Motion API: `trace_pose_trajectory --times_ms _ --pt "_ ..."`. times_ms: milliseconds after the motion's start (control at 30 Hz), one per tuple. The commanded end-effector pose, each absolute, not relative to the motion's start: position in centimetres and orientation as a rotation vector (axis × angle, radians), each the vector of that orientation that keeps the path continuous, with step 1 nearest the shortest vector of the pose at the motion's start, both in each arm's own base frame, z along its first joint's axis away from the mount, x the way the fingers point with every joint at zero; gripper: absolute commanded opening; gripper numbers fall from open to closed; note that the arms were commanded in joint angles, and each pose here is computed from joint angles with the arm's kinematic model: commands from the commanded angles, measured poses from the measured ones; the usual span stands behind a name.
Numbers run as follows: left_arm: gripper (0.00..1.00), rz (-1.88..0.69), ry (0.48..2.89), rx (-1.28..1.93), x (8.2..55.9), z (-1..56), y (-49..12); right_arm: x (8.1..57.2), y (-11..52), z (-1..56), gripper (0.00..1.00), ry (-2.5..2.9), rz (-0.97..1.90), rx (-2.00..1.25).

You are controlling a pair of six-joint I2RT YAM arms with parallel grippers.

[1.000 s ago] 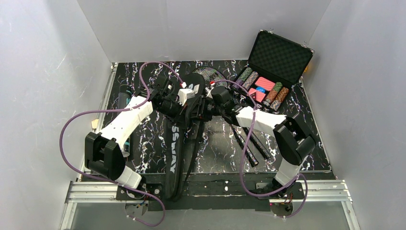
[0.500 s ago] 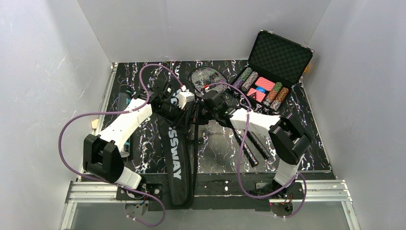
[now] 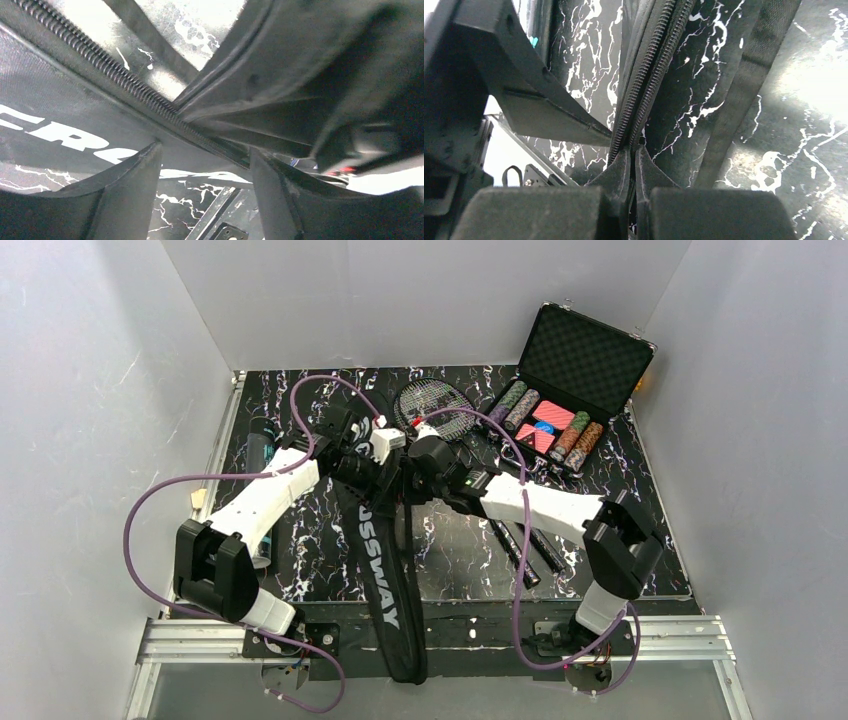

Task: Pack up the badminton gear

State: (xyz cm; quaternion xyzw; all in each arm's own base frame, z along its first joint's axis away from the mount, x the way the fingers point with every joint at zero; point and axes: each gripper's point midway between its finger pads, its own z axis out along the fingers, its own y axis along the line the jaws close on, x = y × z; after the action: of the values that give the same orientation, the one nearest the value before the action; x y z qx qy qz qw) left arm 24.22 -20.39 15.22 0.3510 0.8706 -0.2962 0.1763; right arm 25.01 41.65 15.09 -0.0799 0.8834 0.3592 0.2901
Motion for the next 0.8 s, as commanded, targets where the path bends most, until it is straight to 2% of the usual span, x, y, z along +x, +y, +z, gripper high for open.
trace_pose_trajectory --times_ms 0,133,267,333,500,767 --pt "0.58 -0.782 2.391 0.971 25.0 16.2 -20.2 25.8 41.5 21.1 0.01 2.19 0.937 -0.235" --pt "0.42 -0.785 2.347 0.924 25.8 17.6 -20.0 25.1 41.1 21.8 0.01 2.169 0.894 -0.271" --pt "0.11 -0.809 2.336 0.858 26.9 18.7 -19.5 24.1 41.1 22.0 0.01 2.156 0.869 -0.297" --pt "0.02 -0.834 2.346 0.833 27.1 18.8 -19.3 23.9 40.9 21.8 0.01 2.159 0.853 -0.299" --pt "0.0 -0.843 2.357 0.827 27.0 18.7 -19.0 23.8 40.0 21.6 0.01 2.16 0.828 -0.284" --pt "0.0 -0.704 2.403 0.768 28.3 19.8 -17.4 24.5 37.9 19.0 0.01 2.239 0.832 -0.251"
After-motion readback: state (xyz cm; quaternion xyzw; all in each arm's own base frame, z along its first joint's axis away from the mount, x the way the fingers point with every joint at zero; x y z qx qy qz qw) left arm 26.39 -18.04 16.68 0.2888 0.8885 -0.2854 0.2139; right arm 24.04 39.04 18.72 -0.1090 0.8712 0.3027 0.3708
